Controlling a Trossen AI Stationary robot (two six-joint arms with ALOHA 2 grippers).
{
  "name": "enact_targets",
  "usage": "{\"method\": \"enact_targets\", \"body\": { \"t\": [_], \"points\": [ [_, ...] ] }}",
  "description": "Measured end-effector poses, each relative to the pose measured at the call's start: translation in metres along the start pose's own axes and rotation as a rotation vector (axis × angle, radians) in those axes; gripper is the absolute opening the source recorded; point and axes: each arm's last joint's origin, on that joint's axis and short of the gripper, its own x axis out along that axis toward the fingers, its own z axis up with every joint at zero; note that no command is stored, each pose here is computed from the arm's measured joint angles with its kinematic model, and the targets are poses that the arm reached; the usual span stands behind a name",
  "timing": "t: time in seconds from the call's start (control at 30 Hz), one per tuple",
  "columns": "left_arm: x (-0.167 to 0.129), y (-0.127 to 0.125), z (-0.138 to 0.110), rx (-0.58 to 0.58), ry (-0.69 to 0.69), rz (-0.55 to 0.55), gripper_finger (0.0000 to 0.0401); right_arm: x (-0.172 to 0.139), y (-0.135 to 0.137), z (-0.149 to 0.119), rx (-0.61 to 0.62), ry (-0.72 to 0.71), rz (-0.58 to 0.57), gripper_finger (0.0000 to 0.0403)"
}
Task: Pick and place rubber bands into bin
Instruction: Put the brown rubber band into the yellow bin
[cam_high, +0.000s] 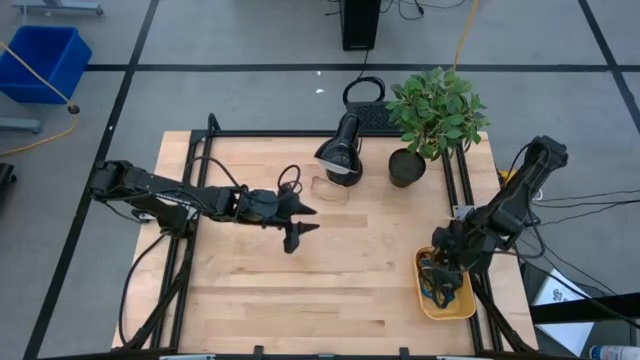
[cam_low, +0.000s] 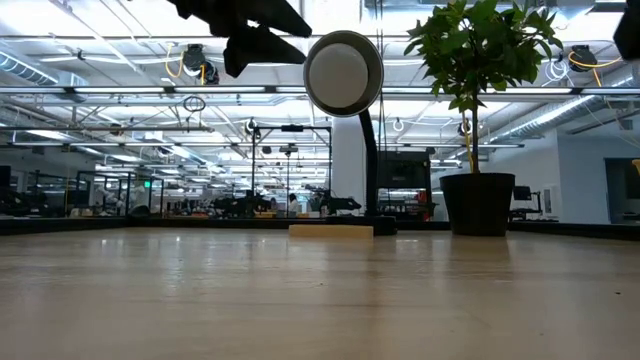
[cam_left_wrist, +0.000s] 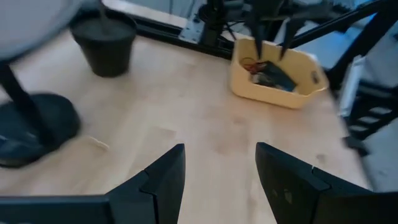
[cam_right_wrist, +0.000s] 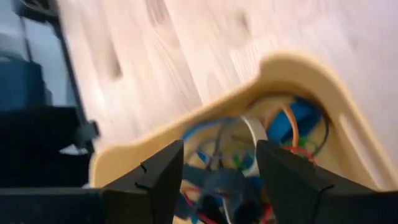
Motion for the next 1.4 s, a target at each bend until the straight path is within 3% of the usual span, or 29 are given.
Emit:
{"method": "enact_targets", "body": {
  "t": [0.2, 0.33, 0.43, 0.6, 0.8, 0.97, 1.13, 1.4],
  "points": [
    [0.0, 0.005, 0.002, 0.236, -0.03, 0.135, 0.0202, -0.011, 0.002, 0.006, -0.015, -0.138, 0.027, 0.0195],
    [0.006, 0.013, 0.002, 0.319, -0.031, 0.216, 0.0202, -0.014, 0.0, 0.008, -0.008, -0.207, 0.019, 0.0198],
    [0.016, 0.02, -0.004, 0.46, 0.018, 0.303, 0.0202, -0.014, 0.0, 0.01, -0.003, -0.258, 0.007, 0.0198],
    [0.035, 0.036, -0.016, 0.654, 0.133, 0.345, 0.0202, -0.015, 0.001, 0.013, 0.038, -0.337, 0.01, 0.0197],
    [0.051, 0.061, -0.023, 0.672, 0.209, 0.317, 0.0202, -0.016, 0.0, 0.018, 0.072, -0.409, -0.008, 0.0198],
    [0.061, 0.076, -0.028, 0.685, 0.239, 0.459, 0.0202, -0.016, -0.002, 0.023, 0.099, -0.451, -0.03, 0.0197],
    [0.069, 0.079, -0.037, 0.79, 0.313, 0.464, 0.0202, -0.015, -0.004, 0.027, 0.124, -0.465, -0.045, 0.0196],
    [0.084, 0.083, -0.053, 0.806, 0.37, 0.461, 0.0202, -0.016, -0.007, 0.032, 0.134, -0.507, -0.08, 0.0196]
  ]
}}
